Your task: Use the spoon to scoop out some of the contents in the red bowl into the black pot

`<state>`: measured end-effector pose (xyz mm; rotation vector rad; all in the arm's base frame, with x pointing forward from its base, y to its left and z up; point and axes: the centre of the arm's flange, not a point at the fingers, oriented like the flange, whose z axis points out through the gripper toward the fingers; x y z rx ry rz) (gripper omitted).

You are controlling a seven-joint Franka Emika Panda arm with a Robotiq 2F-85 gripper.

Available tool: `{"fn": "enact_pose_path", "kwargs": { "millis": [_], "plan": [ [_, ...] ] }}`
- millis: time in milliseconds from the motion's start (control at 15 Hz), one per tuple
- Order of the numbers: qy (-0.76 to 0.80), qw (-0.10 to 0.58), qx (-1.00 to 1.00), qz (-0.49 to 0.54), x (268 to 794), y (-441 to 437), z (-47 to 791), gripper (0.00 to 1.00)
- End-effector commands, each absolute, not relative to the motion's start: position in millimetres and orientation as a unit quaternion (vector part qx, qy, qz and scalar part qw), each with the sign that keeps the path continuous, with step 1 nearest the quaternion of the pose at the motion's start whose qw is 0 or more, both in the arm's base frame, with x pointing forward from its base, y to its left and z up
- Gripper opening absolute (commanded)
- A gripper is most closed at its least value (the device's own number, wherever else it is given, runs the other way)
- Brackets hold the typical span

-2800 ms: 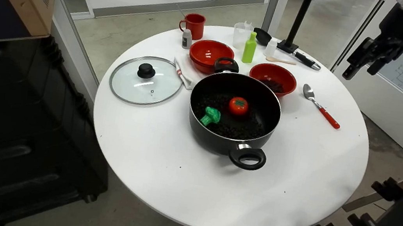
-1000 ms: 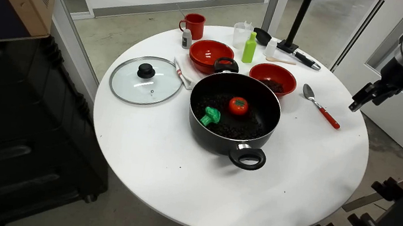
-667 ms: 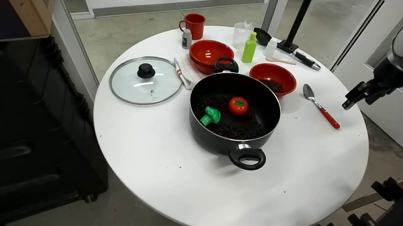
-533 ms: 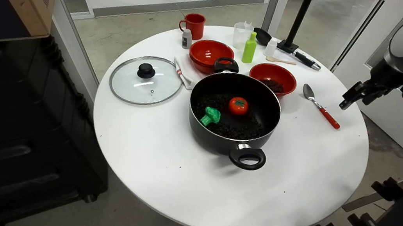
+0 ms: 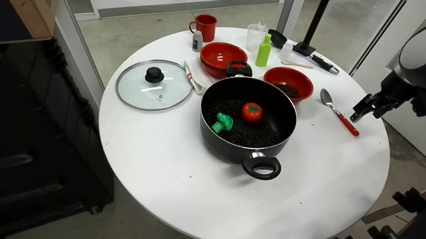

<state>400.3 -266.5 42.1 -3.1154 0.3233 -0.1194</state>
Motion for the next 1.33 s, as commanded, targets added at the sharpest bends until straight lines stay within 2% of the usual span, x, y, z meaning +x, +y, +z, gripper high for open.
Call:
{"fn": "enact_pose_path", "kwargs": {
  "millis": [0,200,533,600,667,733,1267],
  "plan": [
    [0.106,0.001,-0.993,-0.043,406,-268,30,0.95],
    [0.108,0.003,-0.993,-0.037,405,-268,21,0.96],
    [0.107,0.006,-0.994,-0.027,403,-265,9,0.89],
    [0.106,0.007,-0.994,-0.025,403,-265,7,0.84],
    [0.106,0.007,-0.994,-0.024,403,-264,5,0.65],
    [0.105,0.007,-0.994,-0.024,402,-264,5,0.63],
    [0.102,0.007,-0.994,-0.027,403,-268,4,0.02]
  ]
}}
